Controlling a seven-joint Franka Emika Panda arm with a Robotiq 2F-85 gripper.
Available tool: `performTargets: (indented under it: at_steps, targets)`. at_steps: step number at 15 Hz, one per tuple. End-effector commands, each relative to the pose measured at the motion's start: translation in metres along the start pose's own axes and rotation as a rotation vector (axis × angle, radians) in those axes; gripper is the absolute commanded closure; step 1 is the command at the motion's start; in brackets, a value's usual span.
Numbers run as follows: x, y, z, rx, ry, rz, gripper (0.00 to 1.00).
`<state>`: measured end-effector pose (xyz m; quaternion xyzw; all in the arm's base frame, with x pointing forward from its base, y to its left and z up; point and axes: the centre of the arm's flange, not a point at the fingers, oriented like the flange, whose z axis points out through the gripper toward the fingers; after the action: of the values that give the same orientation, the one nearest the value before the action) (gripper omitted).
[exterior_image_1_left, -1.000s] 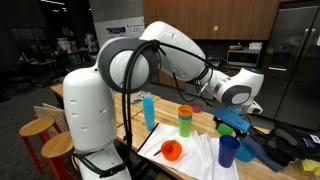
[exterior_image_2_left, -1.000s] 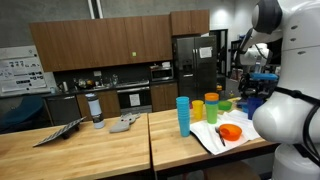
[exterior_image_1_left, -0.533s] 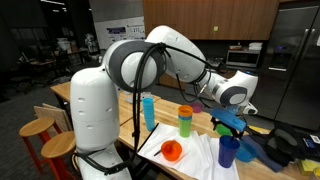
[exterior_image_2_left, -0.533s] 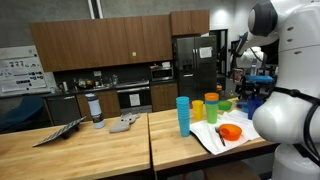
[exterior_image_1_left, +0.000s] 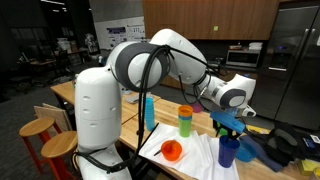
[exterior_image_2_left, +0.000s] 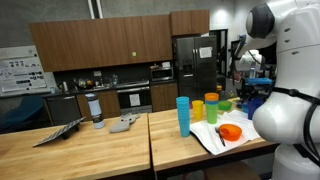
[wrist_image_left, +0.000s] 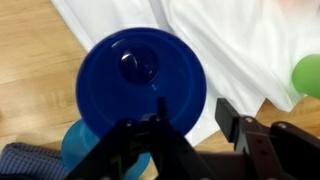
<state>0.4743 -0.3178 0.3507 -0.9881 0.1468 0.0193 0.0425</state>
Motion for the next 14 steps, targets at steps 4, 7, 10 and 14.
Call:
performTargets:
  at_steps: [4, 7, 10, 14]
  targets:
    - [-0.006, -0.006, -0.011, -0.063, 0.011, -0.040, 0.99]
    - [-0.012, -0.007, -0.023, -0.067, 0.023, -0.075, 0.98]
    - [-0.024, -0.010, -0.036, -0.062, 0.057, -0.106, 0.98]
    - [-0.046, -0.015, -0.053, -0.070, 0.140, -0.159, 0.98]
